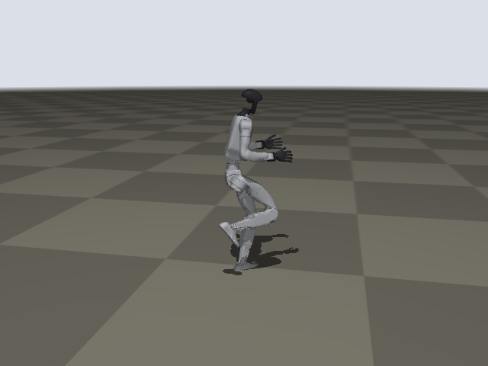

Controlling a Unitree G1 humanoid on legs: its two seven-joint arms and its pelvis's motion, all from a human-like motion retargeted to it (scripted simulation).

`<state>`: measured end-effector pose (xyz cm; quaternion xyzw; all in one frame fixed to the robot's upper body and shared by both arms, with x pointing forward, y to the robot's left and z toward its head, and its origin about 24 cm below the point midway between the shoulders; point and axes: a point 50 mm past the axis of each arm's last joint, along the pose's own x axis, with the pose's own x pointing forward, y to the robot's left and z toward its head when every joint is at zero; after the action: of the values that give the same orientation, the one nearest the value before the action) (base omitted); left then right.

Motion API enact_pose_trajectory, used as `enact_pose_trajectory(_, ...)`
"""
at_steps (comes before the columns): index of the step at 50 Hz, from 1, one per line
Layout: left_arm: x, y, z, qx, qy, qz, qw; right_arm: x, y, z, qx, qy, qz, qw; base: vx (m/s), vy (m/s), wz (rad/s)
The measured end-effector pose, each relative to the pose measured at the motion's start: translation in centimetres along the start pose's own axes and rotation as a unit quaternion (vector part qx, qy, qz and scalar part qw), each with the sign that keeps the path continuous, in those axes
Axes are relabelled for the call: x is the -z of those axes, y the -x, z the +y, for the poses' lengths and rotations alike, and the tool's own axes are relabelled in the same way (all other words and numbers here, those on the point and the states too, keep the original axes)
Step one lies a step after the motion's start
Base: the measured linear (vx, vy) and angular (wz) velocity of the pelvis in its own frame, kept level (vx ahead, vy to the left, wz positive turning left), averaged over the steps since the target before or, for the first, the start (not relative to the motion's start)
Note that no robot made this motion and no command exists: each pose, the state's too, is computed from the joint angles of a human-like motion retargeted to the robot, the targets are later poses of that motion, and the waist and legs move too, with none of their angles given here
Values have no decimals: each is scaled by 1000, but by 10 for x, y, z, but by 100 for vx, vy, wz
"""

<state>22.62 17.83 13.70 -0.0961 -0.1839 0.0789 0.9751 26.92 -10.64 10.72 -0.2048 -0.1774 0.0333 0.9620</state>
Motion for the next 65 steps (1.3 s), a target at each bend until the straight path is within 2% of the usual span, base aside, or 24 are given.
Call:
enact_pose_trajectory(2,-32,-37,-32,44,-1,-109,993,17,4,-29,75,-16,35,996,43,-6,160)
enact_pose_trajectory(4,-70,-55,-64,96,0,-211,973,21,21,-61,105,-11,35,994,55,9,139)
enact_pose_trajectory(7,-111,-56,-97,171,-7,-311,935,12,56,-99,32,41,29,998,62,13,150)
enact_pose_trajectory(10,-116,-40,-118,239,13,-321,916,12,98,-122,-41,51,97,993,64,5,153)
enact_pose_trajectory(14,-96,-19,-135,332,12,-274,902,41,165,-130,-85,-2,274,958,65,-7,162)
enact_pose_trajectory(18,-91,-11,-139,360,26,-250,898,60,210,-127,-79,-4,383,920,69,-18,264)
enact_pose_trajectory(22,-72,-14,-139,355,58,-181,915,98,257,-96,-19,67,489,870,58,-24,307)
enact_pose_trajectory(25,-62,-20,-130,318,63,-156,933,117,273,-76,41,70,535,841,37,-20,210)
enact_pose_trajectory(28,-58,-33,-111,243,72,-144,957,147,265,-71,136,85,560,813,17,-19,108)
enact_pose_trajectory(31,-48,-33,-58,110,97,-115,983,180,177,-86,140,157,507,836,5,-13,51)
enact_pose_trajectory(33,-37,-12,-18,18,93,-87,992,169,107,-96,136,166,435,875,21,-8,71)
enact_pose_trajectory(36,-56,26,23,-14,48,-83,995,115,37,-91,133,78,290,945,38,-4,90)
enact_pose_trajectory(38,-72,42,37,-12,0,-74,997,73,23,-83,108,24,198,974,46,9,162)
enact_pose_trajectory(42,-85,62,59,-42,-99,-46,993,7,31,-76,42,-17,56,997,56,19,183)
enact_pose_trajectory(45,-83,72,76,-89,-142,-16,986,-14,33,-57,1,-69,9,998,52,20,195)
enact_pose_trajectory(48,-72,74,88,-127,-179,11,975,-7,38,-29,-41,-108,29,993,46,16,261)
enact_pose_trajectory(51,-56,62,88,-132,-176,20,975,15,45,-20,-41,-97,77,991,33,14,345)
enact_pose_trajectory(57,-44,-2,51,-82,-137,-47,986,72,67,-32,66,-25,206,976,20,-9,384)
enact_pose_trajectory(58,-43,-22,39,-71,-120,-63,988,82,68,-34,89,-33,232,968,21,-19,295)
enact_pose_trajectory(62,-61,-60,-21,-1,-18,-146,989,90,92,-51,151,-177,271,934,45,1,240)
enact_pose_trajectory(65,-90,-55,-41,75,-10,-225,971,71,125,-88,84,-138,243,956,78,10,177)
